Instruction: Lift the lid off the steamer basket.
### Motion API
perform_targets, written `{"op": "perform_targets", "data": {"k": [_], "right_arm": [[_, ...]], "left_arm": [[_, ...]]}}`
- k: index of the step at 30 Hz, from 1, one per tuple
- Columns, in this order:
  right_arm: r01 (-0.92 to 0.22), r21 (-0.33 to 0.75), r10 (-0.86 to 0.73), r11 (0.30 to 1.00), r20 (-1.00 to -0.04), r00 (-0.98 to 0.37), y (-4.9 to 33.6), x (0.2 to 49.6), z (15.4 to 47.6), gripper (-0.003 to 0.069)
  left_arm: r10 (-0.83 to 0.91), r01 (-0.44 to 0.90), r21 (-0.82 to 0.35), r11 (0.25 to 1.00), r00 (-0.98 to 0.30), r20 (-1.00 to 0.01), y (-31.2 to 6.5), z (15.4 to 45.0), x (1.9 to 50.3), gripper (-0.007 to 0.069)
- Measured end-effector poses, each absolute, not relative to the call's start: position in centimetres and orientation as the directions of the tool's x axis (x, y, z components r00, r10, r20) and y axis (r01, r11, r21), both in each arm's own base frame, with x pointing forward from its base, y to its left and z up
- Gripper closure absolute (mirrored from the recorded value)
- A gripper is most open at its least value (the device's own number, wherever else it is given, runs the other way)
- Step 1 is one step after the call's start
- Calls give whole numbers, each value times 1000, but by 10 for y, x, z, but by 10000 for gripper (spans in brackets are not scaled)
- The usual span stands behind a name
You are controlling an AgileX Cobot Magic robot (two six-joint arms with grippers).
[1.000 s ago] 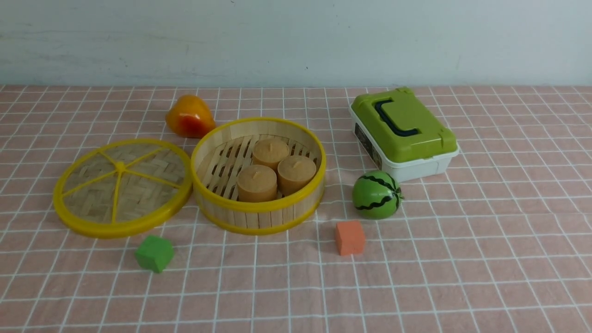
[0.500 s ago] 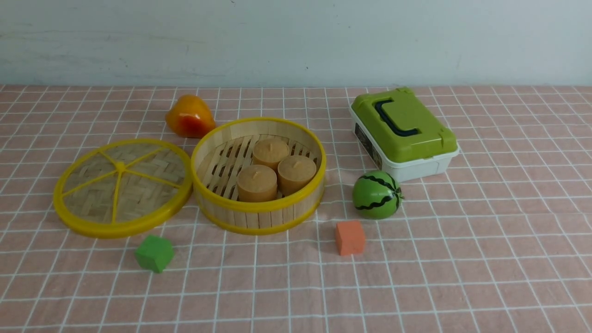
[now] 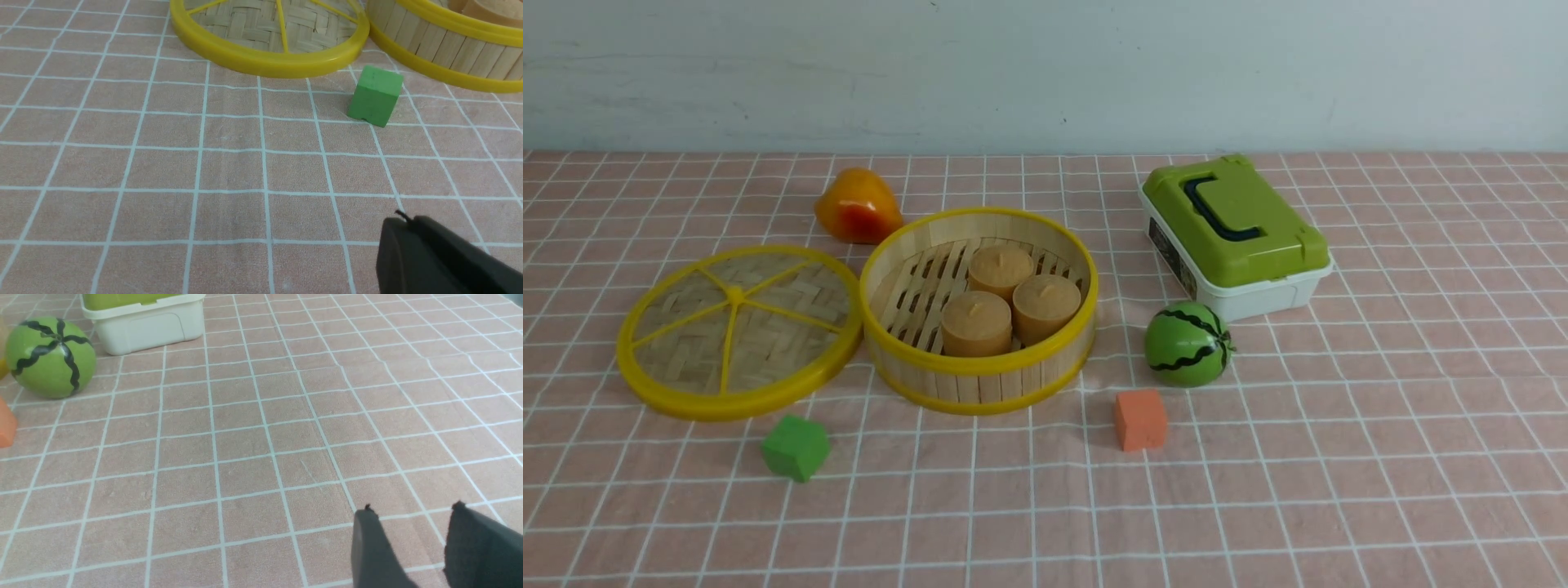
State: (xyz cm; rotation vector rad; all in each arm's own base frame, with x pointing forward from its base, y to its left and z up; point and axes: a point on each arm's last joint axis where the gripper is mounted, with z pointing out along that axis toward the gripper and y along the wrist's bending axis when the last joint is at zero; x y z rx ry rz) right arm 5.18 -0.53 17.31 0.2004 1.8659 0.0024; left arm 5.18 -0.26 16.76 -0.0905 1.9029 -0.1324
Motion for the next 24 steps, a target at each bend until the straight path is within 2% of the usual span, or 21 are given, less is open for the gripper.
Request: {"op": "perform_targets", "data": {"k": [24], "right_arm": [[137, 103, 139, 985, -948, -286, -5, 52, 173, 418]], "left_arm": [[-128, 3, -137, 991, -329, -935, -3, 168, 52, 603]]}}
